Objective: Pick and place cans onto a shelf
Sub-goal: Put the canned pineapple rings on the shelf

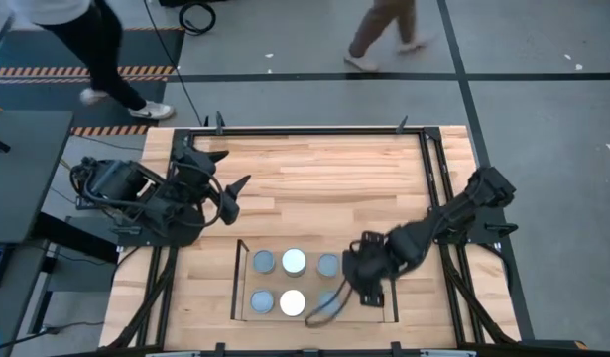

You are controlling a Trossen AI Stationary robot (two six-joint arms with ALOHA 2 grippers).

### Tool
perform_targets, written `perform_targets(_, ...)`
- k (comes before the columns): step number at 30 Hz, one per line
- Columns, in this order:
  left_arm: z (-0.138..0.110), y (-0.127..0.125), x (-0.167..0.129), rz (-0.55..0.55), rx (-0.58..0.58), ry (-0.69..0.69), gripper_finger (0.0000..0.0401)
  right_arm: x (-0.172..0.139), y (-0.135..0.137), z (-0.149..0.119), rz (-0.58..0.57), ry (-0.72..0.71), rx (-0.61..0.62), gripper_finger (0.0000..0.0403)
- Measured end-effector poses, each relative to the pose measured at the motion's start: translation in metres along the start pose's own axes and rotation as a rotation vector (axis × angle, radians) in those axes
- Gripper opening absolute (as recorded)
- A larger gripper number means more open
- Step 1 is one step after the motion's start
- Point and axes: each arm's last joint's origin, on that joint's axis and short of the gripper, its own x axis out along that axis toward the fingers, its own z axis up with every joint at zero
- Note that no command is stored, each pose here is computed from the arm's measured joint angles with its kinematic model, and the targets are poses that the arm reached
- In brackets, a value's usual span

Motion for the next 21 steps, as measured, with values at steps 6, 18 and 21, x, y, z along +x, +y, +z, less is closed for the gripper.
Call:
perform_targets(6, -0.003, -0.004, -0.009, -0.051, 0.004, 0.01, 0.0339, 0.038, 0.03, -0.016, -0.029, 0.046, -0.009, 0.0297)
perform_targets(18, -0.006, -0.008, -0.019, -0.103, -0.013, 0.01, 0.0339, 0.084, 0.047, -0.018, -0.06, 0.092, -0.006, 0.0297)
perform_targets(21, -0.006, -0.009, -0.019, -0.108, -0.026, 0.007, 0.0339, 0.088, 0.048, -0.019, -0.058, 0.108, 0.006, 0.0298)
